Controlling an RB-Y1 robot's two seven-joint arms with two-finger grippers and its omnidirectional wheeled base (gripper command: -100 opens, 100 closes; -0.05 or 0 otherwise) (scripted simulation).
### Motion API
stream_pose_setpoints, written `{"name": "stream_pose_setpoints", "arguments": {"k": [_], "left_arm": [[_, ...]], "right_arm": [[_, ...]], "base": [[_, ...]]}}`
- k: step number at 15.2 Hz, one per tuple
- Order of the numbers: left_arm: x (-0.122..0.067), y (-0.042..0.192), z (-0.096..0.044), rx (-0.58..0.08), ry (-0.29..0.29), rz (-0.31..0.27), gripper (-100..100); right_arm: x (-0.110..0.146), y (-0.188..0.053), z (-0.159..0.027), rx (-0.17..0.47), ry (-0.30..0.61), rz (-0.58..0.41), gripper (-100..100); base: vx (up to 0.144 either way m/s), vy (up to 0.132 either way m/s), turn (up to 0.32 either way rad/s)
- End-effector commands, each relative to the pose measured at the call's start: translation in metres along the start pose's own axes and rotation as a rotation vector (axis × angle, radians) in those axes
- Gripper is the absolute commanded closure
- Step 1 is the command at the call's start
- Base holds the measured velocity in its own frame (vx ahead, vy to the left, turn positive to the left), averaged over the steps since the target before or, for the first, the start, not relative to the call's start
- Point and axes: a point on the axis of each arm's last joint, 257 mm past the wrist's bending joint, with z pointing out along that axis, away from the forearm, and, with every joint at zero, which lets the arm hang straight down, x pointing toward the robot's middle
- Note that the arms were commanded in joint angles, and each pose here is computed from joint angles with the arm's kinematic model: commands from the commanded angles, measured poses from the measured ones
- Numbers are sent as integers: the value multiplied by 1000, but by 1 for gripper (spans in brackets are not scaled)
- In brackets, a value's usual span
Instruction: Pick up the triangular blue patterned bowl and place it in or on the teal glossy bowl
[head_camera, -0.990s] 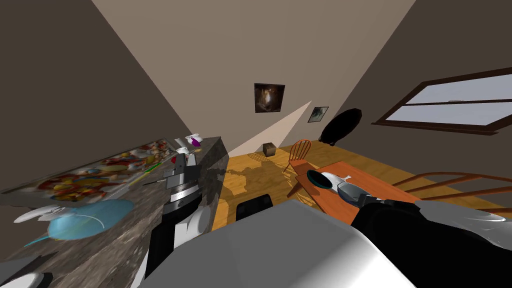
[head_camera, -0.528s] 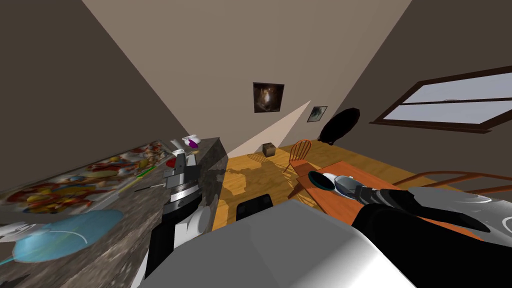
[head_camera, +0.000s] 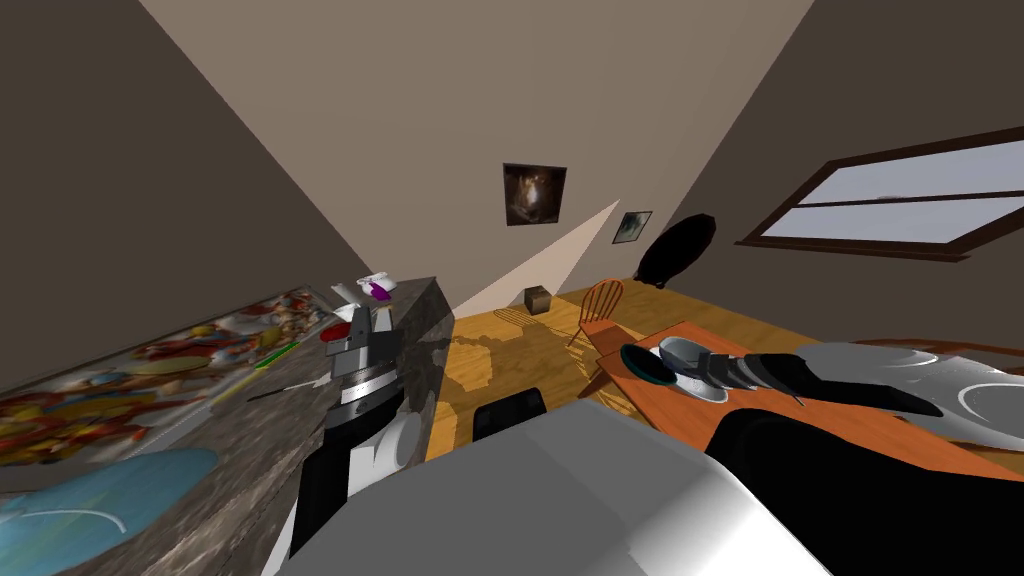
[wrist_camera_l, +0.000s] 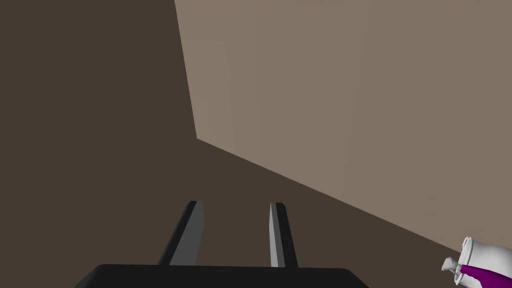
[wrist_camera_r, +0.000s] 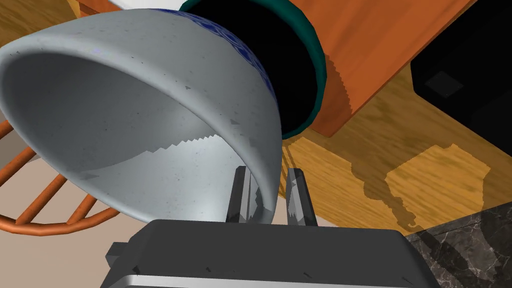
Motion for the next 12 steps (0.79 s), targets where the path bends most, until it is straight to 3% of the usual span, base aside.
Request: {"name": "stream_pose_setpoints", "arguments": {"k": [1, 2, 3, 7, 12], "left_arm": [[0, 0, 0, 0, 0, 0, 0], [0, 0, 0, 0, 0, 0, 0], [0, 0, 0, 0, 0, 0, 0], [0, 0, 0, 0, 0, 0, 0], [0, 0, 0, 0, 0, 0, 0]], "right_arm": [[-13, -4, -3, -12, -9, -13, 100], [-6, -2, -1, -5, -4, -7, 100], [-8, -2, -2, -7, -7, -8, -100], [-8, -2, -2, -7, -7, -8, -100], [-47, -20, -14, -36, -28, -33, -100]], "base": [[67, 18, -41], [40, 11, -5], [16, 5, 8], [3, 1, 1], [-17, -21, -115]]}}
